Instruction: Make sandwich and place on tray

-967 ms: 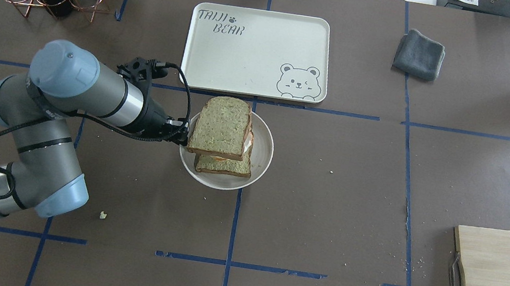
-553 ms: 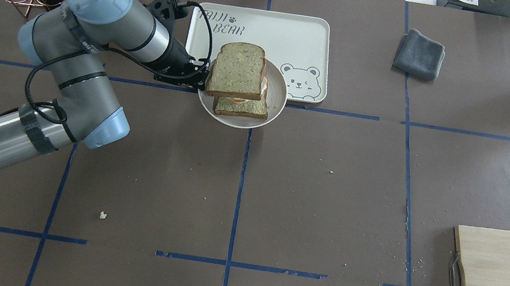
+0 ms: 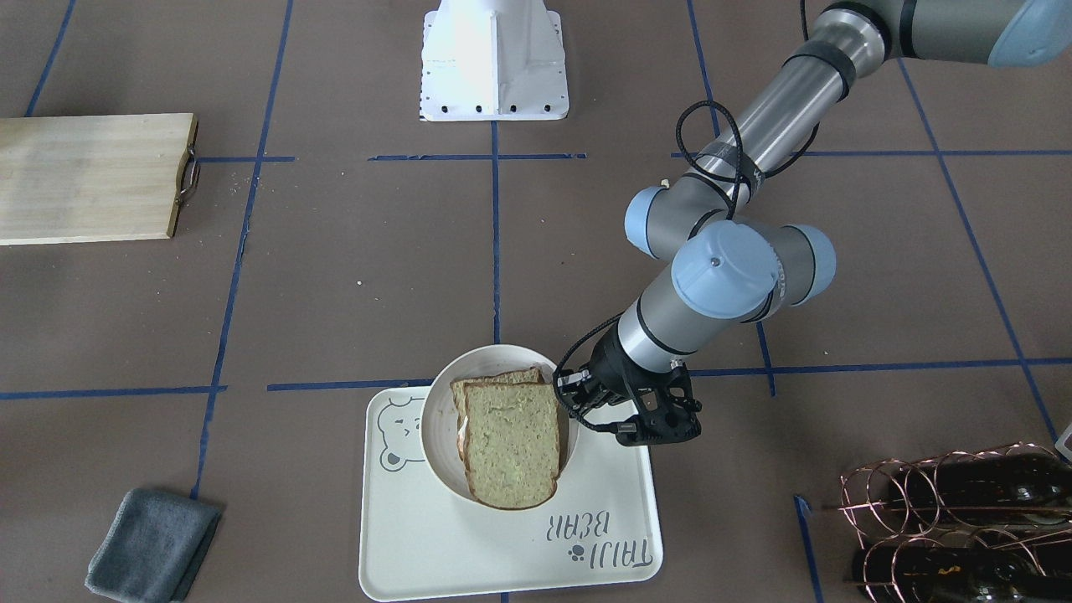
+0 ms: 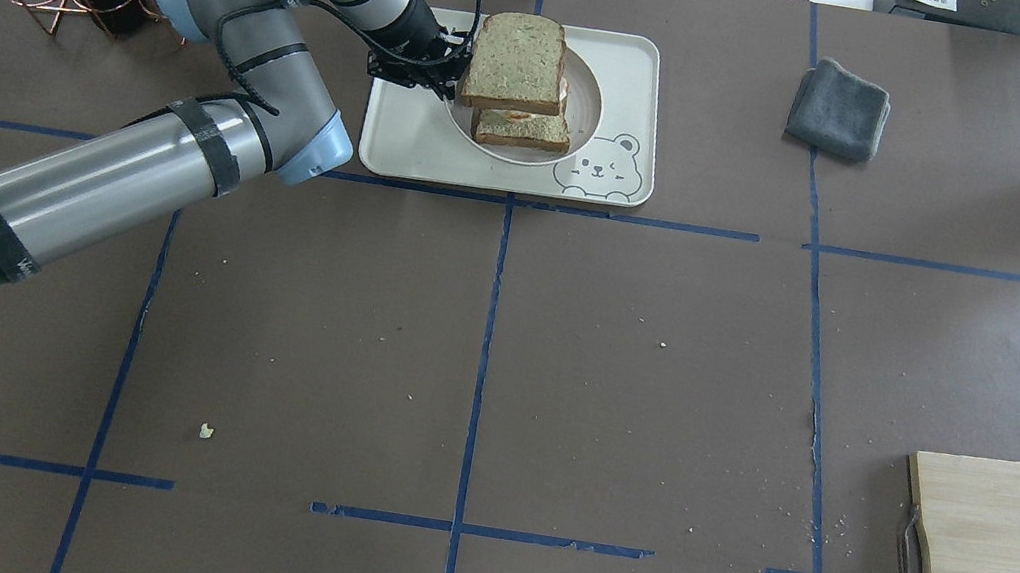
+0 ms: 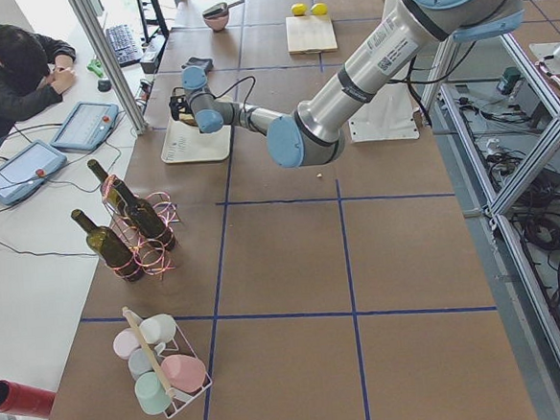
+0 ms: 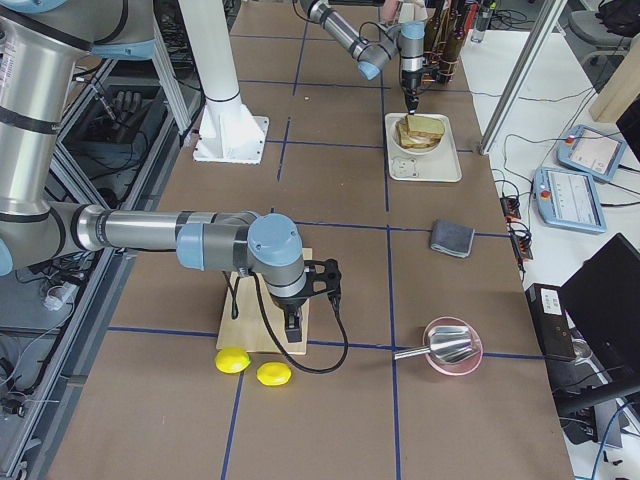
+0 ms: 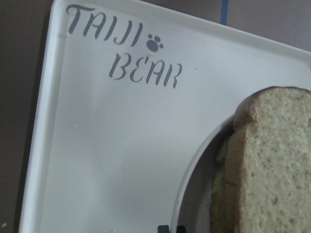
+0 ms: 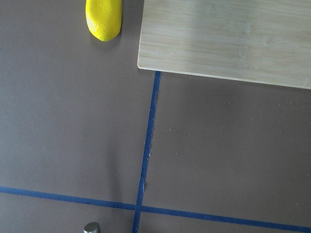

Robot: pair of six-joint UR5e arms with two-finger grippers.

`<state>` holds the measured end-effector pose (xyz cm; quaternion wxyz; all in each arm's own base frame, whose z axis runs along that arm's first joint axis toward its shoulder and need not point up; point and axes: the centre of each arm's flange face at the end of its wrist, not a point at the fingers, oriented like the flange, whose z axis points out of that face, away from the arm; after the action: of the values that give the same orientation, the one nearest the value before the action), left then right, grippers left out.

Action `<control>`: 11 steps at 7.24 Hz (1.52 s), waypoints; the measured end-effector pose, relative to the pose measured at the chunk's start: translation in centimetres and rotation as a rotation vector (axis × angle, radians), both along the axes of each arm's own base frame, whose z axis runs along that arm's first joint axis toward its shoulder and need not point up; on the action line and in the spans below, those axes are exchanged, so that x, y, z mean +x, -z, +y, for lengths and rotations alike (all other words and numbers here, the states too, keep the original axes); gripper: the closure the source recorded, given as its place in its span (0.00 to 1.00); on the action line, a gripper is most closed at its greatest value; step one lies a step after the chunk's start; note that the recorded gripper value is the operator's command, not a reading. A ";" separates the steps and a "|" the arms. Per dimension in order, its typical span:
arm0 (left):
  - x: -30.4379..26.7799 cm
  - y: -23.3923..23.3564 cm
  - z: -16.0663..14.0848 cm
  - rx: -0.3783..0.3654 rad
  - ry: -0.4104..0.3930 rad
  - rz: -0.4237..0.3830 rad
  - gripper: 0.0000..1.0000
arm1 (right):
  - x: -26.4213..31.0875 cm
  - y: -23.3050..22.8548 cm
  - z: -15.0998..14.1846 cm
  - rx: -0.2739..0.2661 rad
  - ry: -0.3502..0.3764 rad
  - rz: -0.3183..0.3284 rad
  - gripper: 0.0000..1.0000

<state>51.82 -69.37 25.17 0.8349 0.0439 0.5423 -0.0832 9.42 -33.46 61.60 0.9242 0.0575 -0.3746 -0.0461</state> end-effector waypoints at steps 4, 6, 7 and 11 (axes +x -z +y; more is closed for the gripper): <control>1.7 -0.9 -1.6 0.022 0.026 -0.016 0.00 | 0.0 0.3 -0.4 0.006 -0.001 0.000 0.00; 1.4 -0.9 -1.8 0.050 0.020 -0.025 0.00 | 0.1 0.3 -0.5 0.007 -0.002 0.001 0.00; 0.2 -0.1 -2.4 0.076 0.020 -0.028 0.00 | 0.1 0.3 -0.5 0.007 -0.002 0.002 0.00; -10.0 0.4 6.0 0.148 -0.022 -0.106 0.00 | 0.1 0.3 -0.6 0.007 -0.004 0.011 0.00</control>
<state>41.78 -63.36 24.79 0.8578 0.1039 0.5025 -0.0314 9.54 -34.01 61.25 0.9262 0.0611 -0.3693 -0.0460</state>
